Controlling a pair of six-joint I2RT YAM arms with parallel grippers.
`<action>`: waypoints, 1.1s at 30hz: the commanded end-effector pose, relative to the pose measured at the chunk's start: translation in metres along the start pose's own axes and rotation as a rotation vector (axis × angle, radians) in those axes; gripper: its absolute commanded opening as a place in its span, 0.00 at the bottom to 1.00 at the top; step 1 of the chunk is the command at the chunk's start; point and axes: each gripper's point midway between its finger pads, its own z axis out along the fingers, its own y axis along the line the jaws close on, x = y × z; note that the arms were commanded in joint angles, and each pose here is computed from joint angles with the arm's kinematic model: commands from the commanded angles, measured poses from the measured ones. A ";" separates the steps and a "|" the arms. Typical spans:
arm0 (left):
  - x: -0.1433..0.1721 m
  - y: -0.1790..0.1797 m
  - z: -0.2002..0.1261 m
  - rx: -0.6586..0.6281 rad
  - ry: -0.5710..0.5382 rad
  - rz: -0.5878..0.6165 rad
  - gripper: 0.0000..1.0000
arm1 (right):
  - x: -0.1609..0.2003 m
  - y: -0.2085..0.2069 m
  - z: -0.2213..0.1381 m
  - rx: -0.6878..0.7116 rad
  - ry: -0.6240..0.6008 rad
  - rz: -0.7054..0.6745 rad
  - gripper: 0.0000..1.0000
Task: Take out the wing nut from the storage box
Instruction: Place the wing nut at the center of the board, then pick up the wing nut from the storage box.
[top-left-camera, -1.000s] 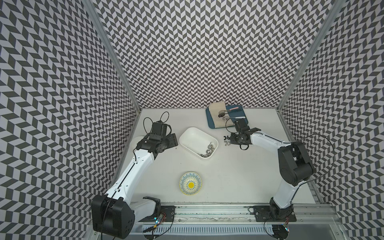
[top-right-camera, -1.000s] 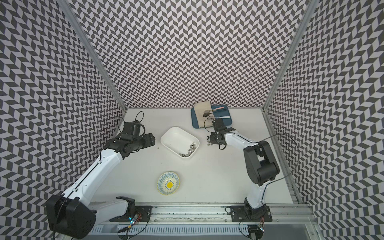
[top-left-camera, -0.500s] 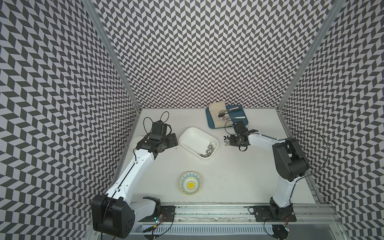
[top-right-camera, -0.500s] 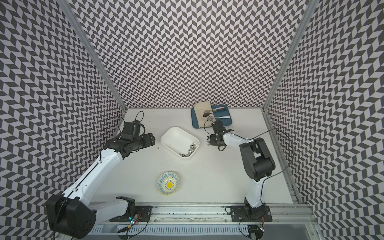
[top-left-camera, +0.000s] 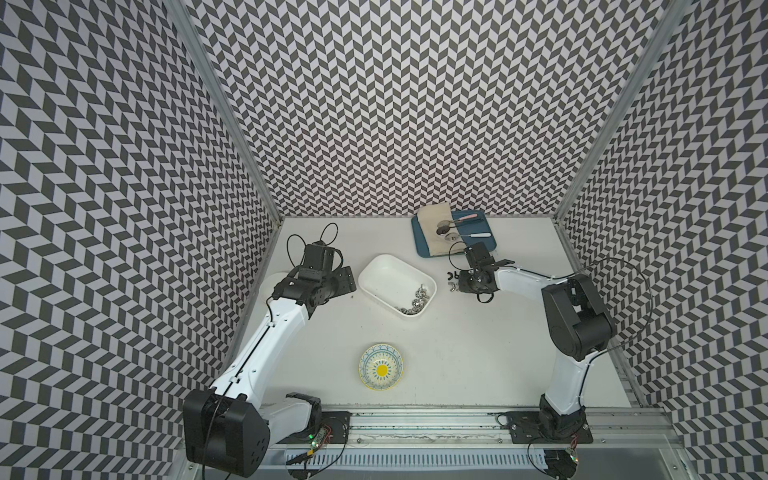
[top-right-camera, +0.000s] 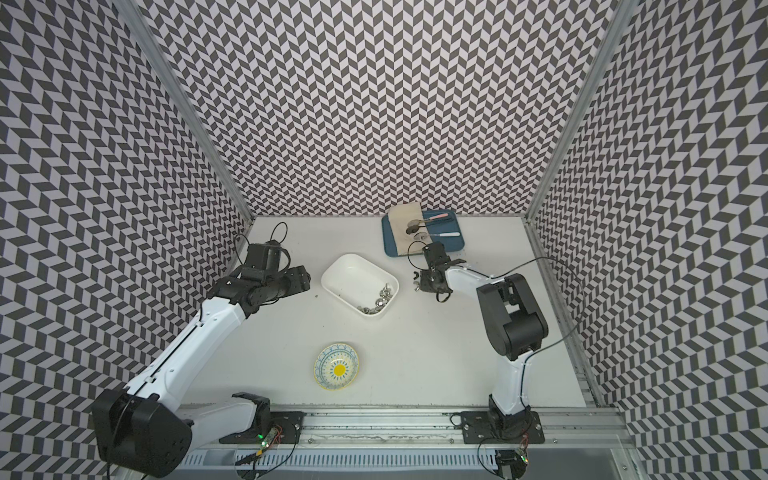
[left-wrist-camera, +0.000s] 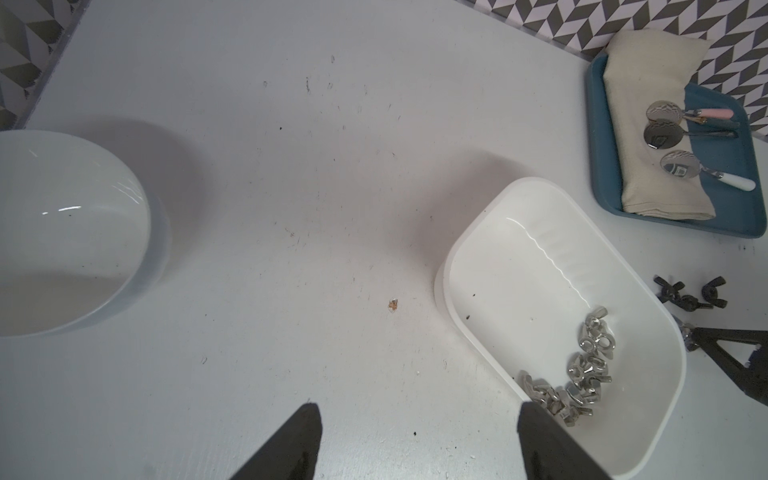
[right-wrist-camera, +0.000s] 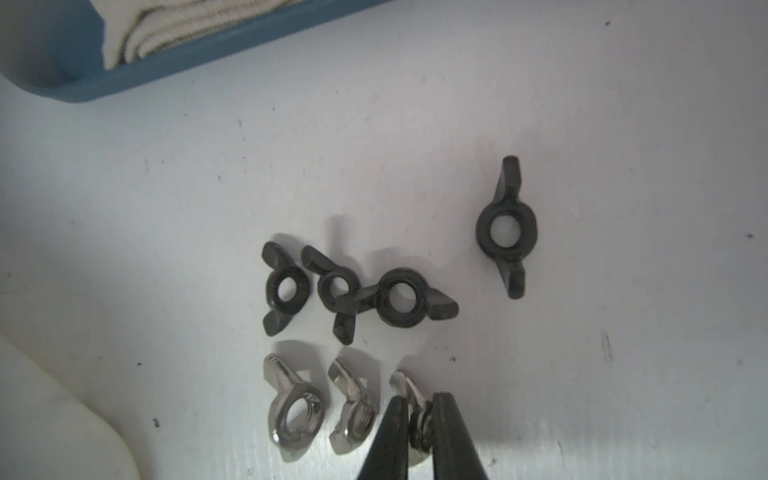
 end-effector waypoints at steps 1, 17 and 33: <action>-0.012 -0.003 -0.006 0.016 -0.036 -0.016 0.79 | -0.022 0.005 -0.013 -0.012 -0.061 0.006 0.20; -0.008 -0.004 -0.001 0.021 -0.024 -0.023 0.79 | -0.057 0.116 -0.112 -0.226 -0.193 -0.155 0.28; 0.001 0.000 0.000 0.017 -0.015 -0.024 0.79 | 0.029 0.202 -0.057 -0.173 -0.017 -0.352 0.27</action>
